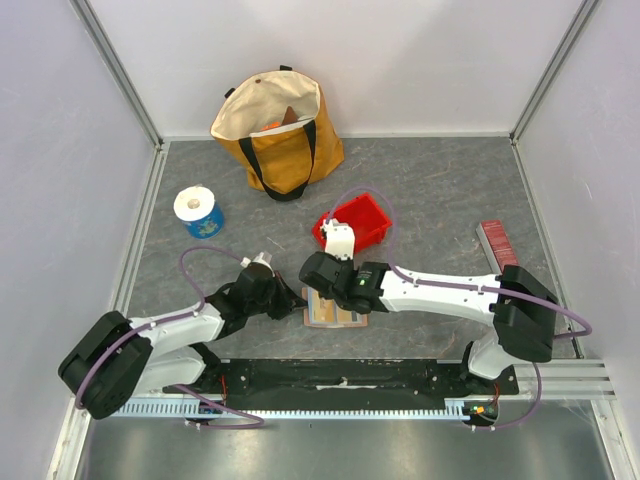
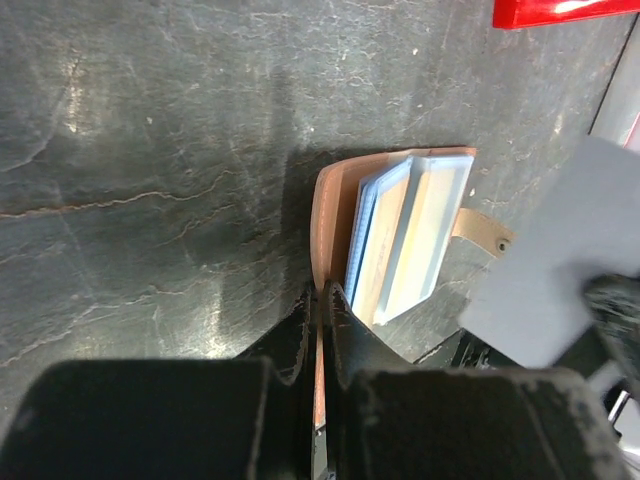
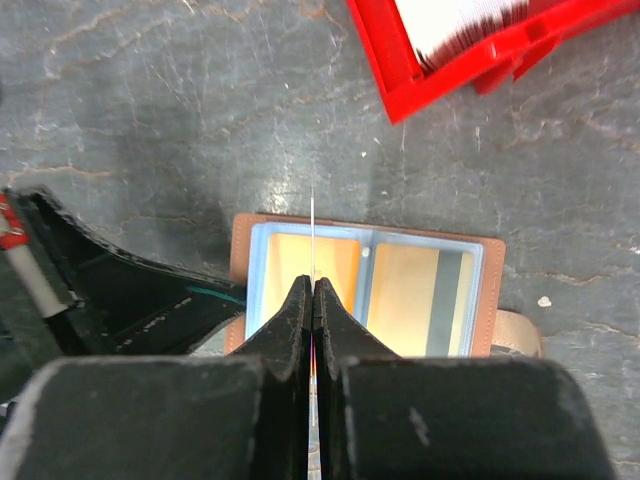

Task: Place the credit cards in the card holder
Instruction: Insert the credit card into the card holder.

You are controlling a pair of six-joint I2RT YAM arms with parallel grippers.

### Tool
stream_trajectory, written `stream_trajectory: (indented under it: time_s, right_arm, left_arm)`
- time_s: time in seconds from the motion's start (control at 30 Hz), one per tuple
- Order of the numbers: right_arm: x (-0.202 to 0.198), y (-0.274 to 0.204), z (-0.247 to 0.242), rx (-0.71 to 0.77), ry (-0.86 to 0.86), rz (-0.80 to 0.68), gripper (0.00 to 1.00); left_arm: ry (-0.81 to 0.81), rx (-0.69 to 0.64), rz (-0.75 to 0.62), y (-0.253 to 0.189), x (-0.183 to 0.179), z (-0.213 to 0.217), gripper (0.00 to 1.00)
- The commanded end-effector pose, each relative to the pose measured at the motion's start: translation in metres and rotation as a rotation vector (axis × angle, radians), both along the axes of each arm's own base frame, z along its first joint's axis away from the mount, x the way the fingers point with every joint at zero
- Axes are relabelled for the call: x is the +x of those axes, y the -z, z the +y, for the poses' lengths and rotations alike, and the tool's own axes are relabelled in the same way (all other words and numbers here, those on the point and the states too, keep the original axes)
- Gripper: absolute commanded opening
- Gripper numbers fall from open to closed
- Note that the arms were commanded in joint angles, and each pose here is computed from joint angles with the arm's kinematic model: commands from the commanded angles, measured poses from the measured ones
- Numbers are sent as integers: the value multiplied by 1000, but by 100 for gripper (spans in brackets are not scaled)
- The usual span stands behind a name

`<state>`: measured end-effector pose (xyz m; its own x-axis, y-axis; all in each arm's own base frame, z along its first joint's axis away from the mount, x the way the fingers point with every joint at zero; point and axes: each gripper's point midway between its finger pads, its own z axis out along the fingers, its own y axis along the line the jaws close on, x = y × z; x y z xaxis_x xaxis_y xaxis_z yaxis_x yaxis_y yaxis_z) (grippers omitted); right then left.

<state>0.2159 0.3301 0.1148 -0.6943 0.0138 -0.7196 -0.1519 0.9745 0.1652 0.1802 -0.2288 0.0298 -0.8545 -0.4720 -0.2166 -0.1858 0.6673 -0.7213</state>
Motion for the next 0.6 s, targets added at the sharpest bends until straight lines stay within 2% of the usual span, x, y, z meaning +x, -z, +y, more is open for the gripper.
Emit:
stream_trajectory:
  time_s: [0.0, 0.3, 0.57]
  right_arm:
    - [-3, -3, 8, 111, 7, 0, 0]
    - [-12, 2, 38, 201, -113, 27, 0]
    - [-6, 6, 46, 183, -112, 20, 0]
  left_arm:
    - [25, -6, -35, -7, 0, 0, 2]
    - [23, -22, -47, -12, 0, -1, 2]
    - [21, -23, -48, -12, -1, 0, 2]
